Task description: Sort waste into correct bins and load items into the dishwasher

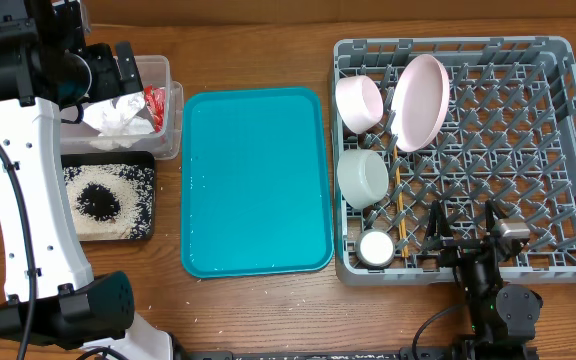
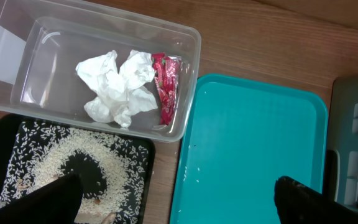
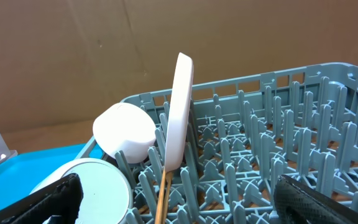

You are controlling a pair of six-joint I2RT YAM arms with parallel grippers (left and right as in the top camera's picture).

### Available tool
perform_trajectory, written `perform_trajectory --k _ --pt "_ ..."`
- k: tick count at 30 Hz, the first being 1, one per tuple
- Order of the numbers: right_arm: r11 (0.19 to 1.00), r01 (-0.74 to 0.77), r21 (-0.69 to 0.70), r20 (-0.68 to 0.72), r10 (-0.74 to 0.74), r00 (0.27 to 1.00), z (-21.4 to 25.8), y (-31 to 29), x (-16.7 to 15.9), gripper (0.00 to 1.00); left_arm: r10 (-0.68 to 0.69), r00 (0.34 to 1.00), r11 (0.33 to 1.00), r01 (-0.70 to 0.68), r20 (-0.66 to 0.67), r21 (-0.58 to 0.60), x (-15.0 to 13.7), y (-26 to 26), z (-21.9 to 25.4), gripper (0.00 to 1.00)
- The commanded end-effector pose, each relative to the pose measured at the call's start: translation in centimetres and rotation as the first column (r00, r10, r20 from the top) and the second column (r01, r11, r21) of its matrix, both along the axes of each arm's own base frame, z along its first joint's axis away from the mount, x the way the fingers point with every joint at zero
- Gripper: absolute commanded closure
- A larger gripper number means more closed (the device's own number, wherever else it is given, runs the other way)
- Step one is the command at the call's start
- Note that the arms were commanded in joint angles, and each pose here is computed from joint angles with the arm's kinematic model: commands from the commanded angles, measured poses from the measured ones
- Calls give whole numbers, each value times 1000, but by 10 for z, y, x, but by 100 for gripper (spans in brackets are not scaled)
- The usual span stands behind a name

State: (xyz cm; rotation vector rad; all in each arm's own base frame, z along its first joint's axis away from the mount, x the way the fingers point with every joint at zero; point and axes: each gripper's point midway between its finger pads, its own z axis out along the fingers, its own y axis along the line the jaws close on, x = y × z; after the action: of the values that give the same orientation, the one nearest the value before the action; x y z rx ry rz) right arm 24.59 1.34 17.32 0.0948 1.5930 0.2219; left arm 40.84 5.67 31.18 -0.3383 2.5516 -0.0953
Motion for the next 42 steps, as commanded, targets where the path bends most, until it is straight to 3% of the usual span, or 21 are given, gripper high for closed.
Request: perform_trajectory --k 1,12,15,17,20,27,35,42 --pt "1000 -5 -3 4 5 1000 -2 1 0 0 8 1000 1000 -8 7 0 3 -1 2 0" --pt "1000 -5 -3 4 5 1000 -2 1 0 0 -26 989 999 21 146 37 -13 -18 49 0" --pt "1000 -5 -3 4 5 1000 -2 1 0 0 -134 947 988 105 291 112 -4 -36 82 0" --pt "1000 -5 -3 4 5 1000 -2 1 0 0 -246 886 964 181 392 197 1 -56 101 0" --pt "1000 -5 -3 4 5 1000 -2 1 0 0 -275 832 957 192 481 216 2 -66 103 0" --pt "1000 -5 -3 4 5 1000 -2 1 0 0 -296 737 954 192 608 232 -27 -73 48 0" --pt "1000 -5 -3 4 5 1000 -2 1 0 0 -258 726 961 124 638 249 -99 -59 -43 0" --pt "1000 -5 -3 4 5 1000 -2 1 0 0 -220 679 963 37 701 267 -142 -45 -91 0"
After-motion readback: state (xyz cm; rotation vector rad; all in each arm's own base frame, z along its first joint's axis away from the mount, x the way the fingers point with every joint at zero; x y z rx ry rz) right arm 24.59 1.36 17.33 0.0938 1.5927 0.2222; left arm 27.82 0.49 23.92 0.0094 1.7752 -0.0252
